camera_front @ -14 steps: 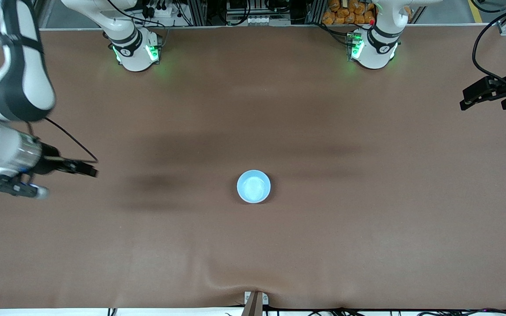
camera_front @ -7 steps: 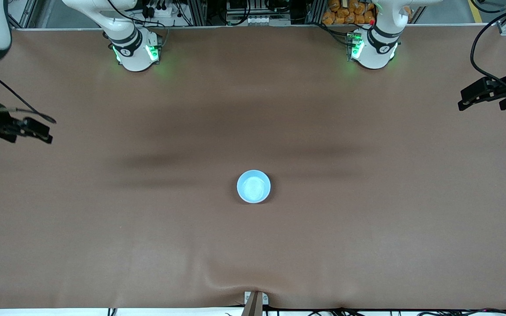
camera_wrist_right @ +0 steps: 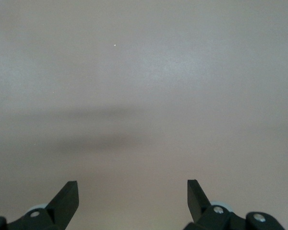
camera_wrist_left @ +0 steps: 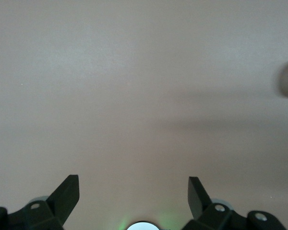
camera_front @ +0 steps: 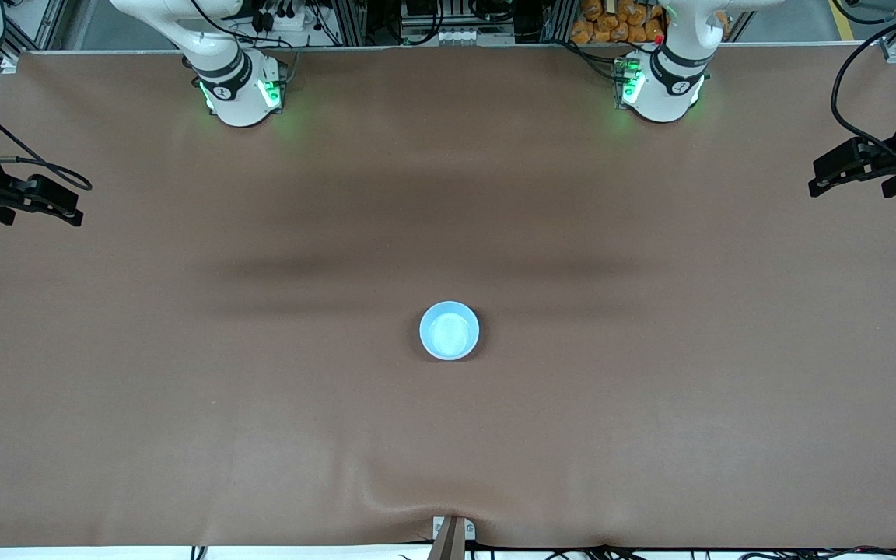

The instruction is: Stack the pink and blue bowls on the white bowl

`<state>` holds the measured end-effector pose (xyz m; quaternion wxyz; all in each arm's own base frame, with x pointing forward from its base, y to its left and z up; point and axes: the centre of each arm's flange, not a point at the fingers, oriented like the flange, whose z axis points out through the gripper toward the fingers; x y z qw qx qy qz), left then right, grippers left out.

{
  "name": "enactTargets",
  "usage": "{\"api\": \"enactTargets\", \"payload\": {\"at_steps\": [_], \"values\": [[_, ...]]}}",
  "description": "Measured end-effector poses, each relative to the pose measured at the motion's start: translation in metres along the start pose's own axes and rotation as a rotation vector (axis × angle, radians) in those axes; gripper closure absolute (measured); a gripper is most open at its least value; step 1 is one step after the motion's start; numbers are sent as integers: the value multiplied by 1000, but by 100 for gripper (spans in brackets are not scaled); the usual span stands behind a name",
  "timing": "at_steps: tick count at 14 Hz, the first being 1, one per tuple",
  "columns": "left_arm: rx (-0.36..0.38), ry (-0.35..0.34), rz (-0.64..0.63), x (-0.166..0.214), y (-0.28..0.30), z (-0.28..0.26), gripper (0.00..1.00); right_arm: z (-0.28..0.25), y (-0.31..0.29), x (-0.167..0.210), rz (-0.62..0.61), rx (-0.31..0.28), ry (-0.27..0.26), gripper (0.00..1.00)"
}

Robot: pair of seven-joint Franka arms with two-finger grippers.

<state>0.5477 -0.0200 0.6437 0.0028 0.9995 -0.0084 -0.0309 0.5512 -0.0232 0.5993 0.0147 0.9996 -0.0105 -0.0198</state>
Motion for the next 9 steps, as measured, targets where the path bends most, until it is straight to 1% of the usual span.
{"api": "enactTargets", "payload": {"at_steps": [9], "values": [[0, -3, 4, 1, 2, 1, 0, -13, 1, -3, 3, 0, 0, 0]]}}
